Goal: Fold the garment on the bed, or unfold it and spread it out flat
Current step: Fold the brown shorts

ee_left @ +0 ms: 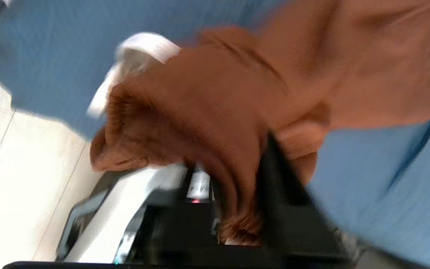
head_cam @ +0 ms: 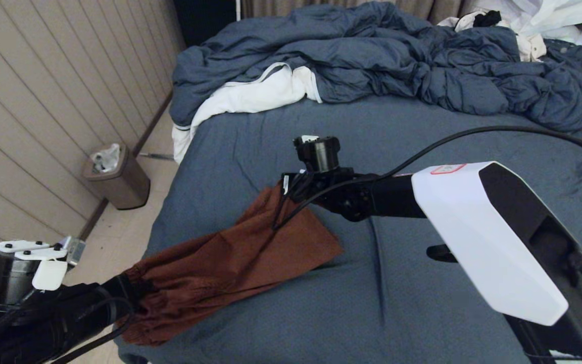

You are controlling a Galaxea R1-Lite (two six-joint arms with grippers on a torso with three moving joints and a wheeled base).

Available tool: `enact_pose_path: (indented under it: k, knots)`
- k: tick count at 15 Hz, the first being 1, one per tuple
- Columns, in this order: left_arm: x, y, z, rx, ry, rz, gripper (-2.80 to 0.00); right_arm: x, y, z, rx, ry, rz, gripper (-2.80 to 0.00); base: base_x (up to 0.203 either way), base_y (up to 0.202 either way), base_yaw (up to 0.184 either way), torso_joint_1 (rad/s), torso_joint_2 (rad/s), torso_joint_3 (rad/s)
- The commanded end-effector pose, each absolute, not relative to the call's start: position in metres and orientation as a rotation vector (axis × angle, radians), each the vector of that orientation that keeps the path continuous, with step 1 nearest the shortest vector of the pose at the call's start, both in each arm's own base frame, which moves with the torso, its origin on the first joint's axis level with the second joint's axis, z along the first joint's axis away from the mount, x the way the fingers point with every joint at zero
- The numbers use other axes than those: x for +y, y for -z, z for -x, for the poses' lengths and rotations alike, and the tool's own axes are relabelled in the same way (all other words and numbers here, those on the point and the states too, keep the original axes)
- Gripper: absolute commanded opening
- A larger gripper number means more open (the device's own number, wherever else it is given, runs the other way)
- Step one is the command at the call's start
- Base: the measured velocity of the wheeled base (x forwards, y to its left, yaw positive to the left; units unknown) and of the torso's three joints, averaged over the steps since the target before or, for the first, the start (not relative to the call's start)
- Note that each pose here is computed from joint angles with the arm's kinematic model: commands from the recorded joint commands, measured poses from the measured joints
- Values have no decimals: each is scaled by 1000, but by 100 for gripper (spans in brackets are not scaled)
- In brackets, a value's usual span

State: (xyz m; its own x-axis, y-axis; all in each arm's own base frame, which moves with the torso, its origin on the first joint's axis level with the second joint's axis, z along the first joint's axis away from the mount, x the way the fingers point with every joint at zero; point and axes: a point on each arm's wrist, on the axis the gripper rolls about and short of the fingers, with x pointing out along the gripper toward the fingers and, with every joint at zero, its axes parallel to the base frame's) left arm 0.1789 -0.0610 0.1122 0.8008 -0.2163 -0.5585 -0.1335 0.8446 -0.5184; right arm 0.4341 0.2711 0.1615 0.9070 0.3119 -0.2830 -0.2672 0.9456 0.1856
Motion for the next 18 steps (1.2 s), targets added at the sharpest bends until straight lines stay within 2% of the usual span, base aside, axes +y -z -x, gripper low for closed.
enact_pose_path:
  k: [1,5,12,13,18]
  knots:
    - [-60,-112,-178,641,45,580,0,271,-161,-435,316,-296,-144,0,0,0,0,0,0,0]
    - [-52,-118,-180,585,21,605,0,266,-165,-436,305,-289,-149,0,0,0,0,0,0,0]
    - [-17,-151,-182,338,-78,665,0,242,-194,-432,278,-251,-179,0,0,0,0,0,0,0]
    - [-15,-152,-180,326,-85,665,0,238,-194,-431,289,-242,-178,-280,0,0,0,0,0,0]
    - [-12,-148,-158,334,-76,613,0,220,-203,-415,339,-215,-190,-280,0,0,0,0,0,0]
